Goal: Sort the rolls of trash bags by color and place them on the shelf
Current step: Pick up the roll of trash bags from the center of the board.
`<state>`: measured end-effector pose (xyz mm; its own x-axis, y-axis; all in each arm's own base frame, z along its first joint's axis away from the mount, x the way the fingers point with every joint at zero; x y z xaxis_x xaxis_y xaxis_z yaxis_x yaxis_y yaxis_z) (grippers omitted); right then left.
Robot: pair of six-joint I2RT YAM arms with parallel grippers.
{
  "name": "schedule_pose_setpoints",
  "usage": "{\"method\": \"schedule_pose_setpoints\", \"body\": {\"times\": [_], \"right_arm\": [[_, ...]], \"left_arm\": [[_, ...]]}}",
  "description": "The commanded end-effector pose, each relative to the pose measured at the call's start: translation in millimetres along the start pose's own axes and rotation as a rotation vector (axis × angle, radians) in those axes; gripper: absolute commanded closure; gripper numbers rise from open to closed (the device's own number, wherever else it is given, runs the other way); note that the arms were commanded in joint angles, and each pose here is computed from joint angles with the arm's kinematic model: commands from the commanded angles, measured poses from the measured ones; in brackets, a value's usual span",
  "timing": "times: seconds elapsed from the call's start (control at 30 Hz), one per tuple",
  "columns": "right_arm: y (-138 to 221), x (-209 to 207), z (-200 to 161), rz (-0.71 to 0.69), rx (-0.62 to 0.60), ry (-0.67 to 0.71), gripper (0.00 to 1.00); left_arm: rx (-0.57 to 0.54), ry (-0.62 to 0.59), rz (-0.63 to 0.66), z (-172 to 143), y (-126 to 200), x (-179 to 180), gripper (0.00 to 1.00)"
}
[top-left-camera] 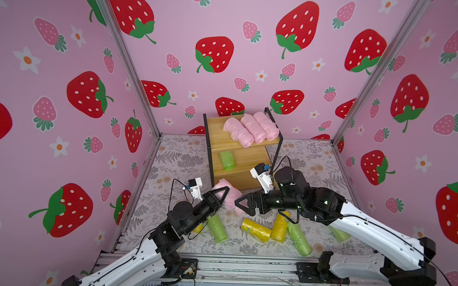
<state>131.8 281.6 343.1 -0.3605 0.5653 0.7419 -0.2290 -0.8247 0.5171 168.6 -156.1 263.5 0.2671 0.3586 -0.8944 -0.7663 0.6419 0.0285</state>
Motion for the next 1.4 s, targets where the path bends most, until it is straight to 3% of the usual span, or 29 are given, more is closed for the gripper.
{"method": "schedule_pose_setpoints", "body": {"times": [0.0,0.37,0.6,0.93,0.97,1.0,1.07,1.1,1.37], "right_arm": [[-6.3,0.8,1.0,0.063,-0.056,-0.044,0.02],[-45.5,-3.5,-5.8,0.066,-0.028,-0.062,0.03],[-53.1,10.6,-2.7,0.117,0.007,-0.044,0.18],[-52.7,15.7,-1.6,0.132,0.014,-0.041,0.91],[-51.0,16.9,-0.4,0.132,0.007,-0.040,0.98],[-50.0,17.3,0.5,0.127,0.000,-0.036,1.00],[-42.8,21.4,5.6,0.121,-0.030,-0.019,1.00],[-38.0,23.9,9.0,0.115,-0.049,-0.007,1.00],[-2.9,43.4,32.7,0.036,-0.166,0.093,1.00]], "left_arm": [[-0.116,0.119,-0.032,14.7,5.6,-7.6,1.00],[-0.139,0.168,-0.046,20.1,12.6,-13.1,1.00],[-0.143,0.175,-0.053,19.8,12.5,-12.1,1.00],[-0.159,0.169,-0.062,22.1,17.3,-13.1,1.00],[-0.156,0.161,-0.062,22.5,17.9,-14.7,0.87],[-0.152,0.154,-0.051,22.9,18.9,-15.3,0.63],[-0.133,0.117,0.019,25.5,24.2,-17.4,0.06],[-0.128,0.078,0.048,28.3,27.8,-20.8,0.00],[-0.164,-0.244,0.238,66.8,80.9,-58.9,0.00]]}}
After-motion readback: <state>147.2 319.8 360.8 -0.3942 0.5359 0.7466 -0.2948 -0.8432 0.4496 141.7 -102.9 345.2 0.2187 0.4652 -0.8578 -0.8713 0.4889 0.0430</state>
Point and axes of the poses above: each gripper's point midway between its finger pads, its own y axis back along the fingers, its own x axis along the line the jaws close on, z = x × y, the point moved 7 cm from there along y, back along the fingers, and after that the axes turned 15 degrees about -y, right-handed, at the moved point
